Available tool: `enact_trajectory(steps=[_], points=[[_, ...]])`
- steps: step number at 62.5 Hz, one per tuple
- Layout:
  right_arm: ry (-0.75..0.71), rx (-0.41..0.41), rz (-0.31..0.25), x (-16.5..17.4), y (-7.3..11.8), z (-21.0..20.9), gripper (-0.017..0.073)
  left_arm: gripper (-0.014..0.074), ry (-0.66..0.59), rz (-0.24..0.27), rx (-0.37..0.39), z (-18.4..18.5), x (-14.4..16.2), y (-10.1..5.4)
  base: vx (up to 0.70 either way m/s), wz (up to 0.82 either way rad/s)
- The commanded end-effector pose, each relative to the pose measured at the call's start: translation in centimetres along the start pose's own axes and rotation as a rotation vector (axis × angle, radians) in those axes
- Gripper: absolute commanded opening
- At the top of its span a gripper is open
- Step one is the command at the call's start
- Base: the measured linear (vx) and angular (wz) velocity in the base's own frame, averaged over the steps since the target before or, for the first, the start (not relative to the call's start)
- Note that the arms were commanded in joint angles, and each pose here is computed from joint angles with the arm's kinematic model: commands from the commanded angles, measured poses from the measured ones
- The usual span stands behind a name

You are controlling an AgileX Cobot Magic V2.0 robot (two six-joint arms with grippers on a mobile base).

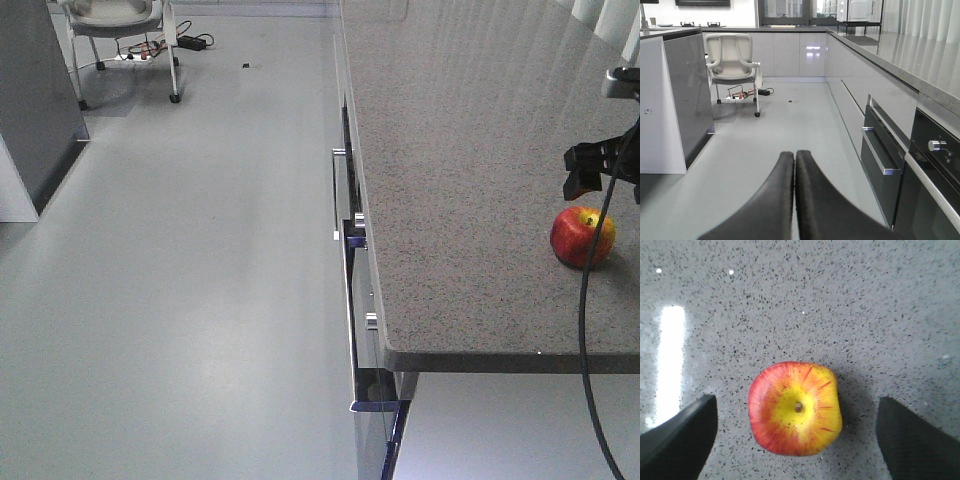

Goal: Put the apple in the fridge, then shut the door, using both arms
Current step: 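Lower the open right gripper down over the apple, then close the right gripper on the apple and lift it off the counter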

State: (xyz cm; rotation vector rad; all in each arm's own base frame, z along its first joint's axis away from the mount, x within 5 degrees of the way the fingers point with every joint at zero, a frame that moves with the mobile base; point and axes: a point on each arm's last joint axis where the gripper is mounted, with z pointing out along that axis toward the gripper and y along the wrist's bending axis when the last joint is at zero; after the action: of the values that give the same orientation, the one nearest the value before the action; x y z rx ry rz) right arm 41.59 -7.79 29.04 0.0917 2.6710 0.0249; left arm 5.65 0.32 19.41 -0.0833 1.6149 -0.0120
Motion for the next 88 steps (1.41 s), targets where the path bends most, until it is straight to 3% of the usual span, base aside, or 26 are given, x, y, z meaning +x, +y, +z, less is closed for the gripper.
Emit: enact_trajectory(steps=[1,36,46,56,63,73,88], points=[[-0.093,0.008,-0.013,-1.0,0.0,-1.9,0.0606,-0.0006,-0.053,-0.012,0.014,0.0,0.3,-0.1,0.0,0.0],[0.027,-0.014,-0.023,-0.4,-0.4,3.4,0.0576,-0.0006,-0.053,-0.012,0.014,0.0,0.3,-0.1,0.0,0.0],[0.039,-0.017,-0.023,-0.3,-0.4,3.4,0.0452,-0.0006,-0.053,-0.012,0.014,0.0,0.3,-0.1,0.0,0.0],[0.035,-0.035,-0.022,-0.3,-0.2,3.0,0.0251,-0.0006,-0.053,-0.012,0.014,0.0,0.3,-0.1,0.0,0.0],[-0.021,-0.076,-0.022,-0.7,0.4,1.1,0.0126,-0.0006,-0.053,-0.012,0.014,0.0,0.3,-0.1,0.0,0.0],[-0.202,-0.191,-0.07,-1.3,2.2,-5.4,0.0014,-0.0006,-0.053,-0.012,0.014,0.0,0.3,-0.1,0.0,0.0],[-0.498,-0.4,-0.205,1.1,6.0,-19.0,-0.0011,-0.0006,-0.053,-0.012,0.014,0.0,0.3,-0.1,0.0,0.0]])
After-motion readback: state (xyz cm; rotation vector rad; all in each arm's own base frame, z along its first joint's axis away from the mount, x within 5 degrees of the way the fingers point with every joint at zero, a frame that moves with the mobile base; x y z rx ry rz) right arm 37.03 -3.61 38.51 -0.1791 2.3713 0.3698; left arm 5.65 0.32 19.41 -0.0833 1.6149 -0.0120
